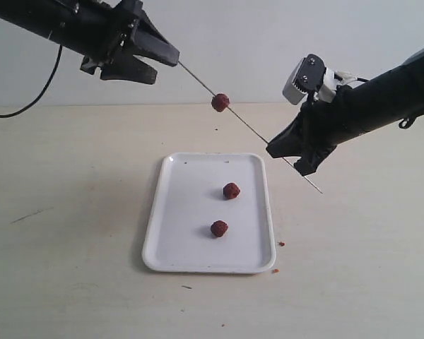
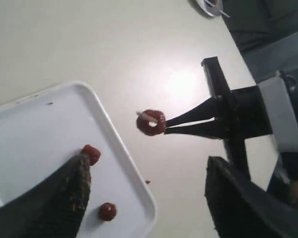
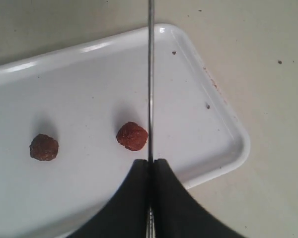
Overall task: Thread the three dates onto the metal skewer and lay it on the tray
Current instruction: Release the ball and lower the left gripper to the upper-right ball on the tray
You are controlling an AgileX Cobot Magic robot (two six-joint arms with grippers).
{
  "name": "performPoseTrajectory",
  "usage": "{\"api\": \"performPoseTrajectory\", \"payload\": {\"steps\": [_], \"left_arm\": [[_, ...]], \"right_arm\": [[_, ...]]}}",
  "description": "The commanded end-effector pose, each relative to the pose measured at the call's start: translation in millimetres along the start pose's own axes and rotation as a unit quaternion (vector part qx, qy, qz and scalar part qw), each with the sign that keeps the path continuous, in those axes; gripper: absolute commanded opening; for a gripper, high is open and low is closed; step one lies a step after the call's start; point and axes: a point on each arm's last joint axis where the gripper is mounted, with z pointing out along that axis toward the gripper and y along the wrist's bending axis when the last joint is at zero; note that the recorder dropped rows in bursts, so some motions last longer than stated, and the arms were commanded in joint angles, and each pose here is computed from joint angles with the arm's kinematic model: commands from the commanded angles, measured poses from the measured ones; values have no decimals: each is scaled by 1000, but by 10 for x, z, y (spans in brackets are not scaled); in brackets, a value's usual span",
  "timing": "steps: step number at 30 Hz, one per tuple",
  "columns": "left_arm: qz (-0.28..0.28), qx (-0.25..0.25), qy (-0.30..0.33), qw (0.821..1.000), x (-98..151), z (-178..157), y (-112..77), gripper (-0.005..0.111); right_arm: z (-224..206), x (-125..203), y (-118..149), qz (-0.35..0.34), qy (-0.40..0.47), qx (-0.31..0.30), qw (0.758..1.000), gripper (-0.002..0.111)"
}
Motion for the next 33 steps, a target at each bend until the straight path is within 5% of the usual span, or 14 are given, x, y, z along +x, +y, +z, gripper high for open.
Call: {"api": "performPoseTrajectory", "payload": {"steps": [1,12,17,19,23,33], "left_arm": [[57,-37,44,997,74,7,2,65],[193,-89,161,964,331,628,-293,64],[246,-201,192,929,558,1265,-425,64],[277,-209,207,915,663,1493,-461,64],[276,-211,246,905,882,1818,-396,64],[221,-217,300,902,1025,1848,-320,64]], "right_arm": [[-23,-1,-44,47,1,21,999,0],[-44,60,-175,166,18,95,981,0],[-67,119,-228,233,38,135,962,0],[-67,121,-226,236,39,134,962,0],[-67,125,-224,233,42,133,962,0],[-68,125,-226,233,42,134,962,0]]}}
